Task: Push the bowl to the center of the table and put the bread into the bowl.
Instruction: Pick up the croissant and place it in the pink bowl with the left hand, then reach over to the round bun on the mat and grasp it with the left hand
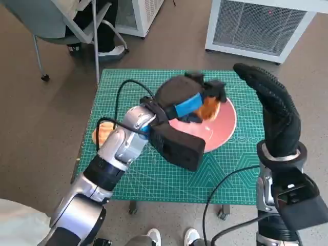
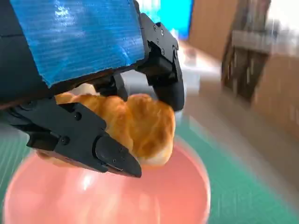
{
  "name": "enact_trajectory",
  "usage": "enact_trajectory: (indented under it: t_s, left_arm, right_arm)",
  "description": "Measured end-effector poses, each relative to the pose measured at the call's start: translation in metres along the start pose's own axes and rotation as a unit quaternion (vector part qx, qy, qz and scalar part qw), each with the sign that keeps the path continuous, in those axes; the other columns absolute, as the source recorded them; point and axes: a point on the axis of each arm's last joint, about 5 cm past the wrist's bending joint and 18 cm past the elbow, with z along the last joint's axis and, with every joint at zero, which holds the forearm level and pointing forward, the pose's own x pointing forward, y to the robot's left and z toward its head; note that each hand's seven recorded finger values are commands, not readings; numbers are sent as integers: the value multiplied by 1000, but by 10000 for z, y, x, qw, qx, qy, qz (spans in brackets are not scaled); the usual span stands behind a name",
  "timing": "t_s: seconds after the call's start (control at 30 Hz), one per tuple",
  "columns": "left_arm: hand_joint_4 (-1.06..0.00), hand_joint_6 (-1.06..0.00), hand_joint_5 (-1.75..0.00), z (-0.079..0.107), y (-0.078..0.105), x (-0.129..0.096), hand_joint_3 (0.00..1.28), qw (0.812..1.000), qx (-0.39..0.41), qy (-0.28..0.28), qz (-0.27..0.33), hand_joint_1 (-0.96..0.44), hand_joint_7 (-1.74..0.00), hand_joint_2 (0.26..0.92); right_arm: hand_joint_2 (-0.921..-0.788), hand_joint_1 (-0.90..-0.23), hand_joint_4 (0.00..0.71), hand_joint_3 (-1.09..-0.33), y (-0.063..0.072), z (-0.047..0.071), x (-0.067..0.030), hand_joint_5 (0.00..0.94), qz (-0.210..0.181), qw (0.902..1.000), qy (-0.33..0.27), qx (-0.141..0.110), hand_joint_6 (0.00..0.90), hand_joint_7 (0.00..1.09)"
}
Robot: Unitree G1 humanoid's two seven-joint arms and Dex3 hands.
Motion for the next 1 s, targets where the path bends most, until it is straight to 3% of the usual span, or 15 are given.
enact_trajectory:
  t_s: [0.13, 0.3, 0.63, 1.0]
  left_arm:
    - [-109, -257, -40, -34, 19, -5, 28, 9978, -171, 41, -638, -195, -79, 892]
    - [-63, -251, -5, -73, 54, -48, 13, 9975, -150, 22, -694, -272, -34, 892]
    - [-57, -258, -4, -139, 260, -336, 4, 9989, 39, -417, 198, -313, -24, 890]
    - [-141, -308, -30, -399, 468, -1050, 0, 9937, 231, -321, 1049, -273, -41, 863]
  right_arm:
    - [-921, -515, 370, -726, -1, 9, -18, 10, -50, 10000, 7, -15, -1, 736]
    - [-921, -516, 367, -725, -2, 24, -31, 8, -97, 9999, -1, -30, -1, 736]
    - [-921, -510, 366, -729, 12, 31, -32, 8, -79, 9999, 21, -122, -1, 736]
    - [-921, -509, 367, -730, 26, 28, -34, 8, -89, 9999, 41, -92, -1, 735]
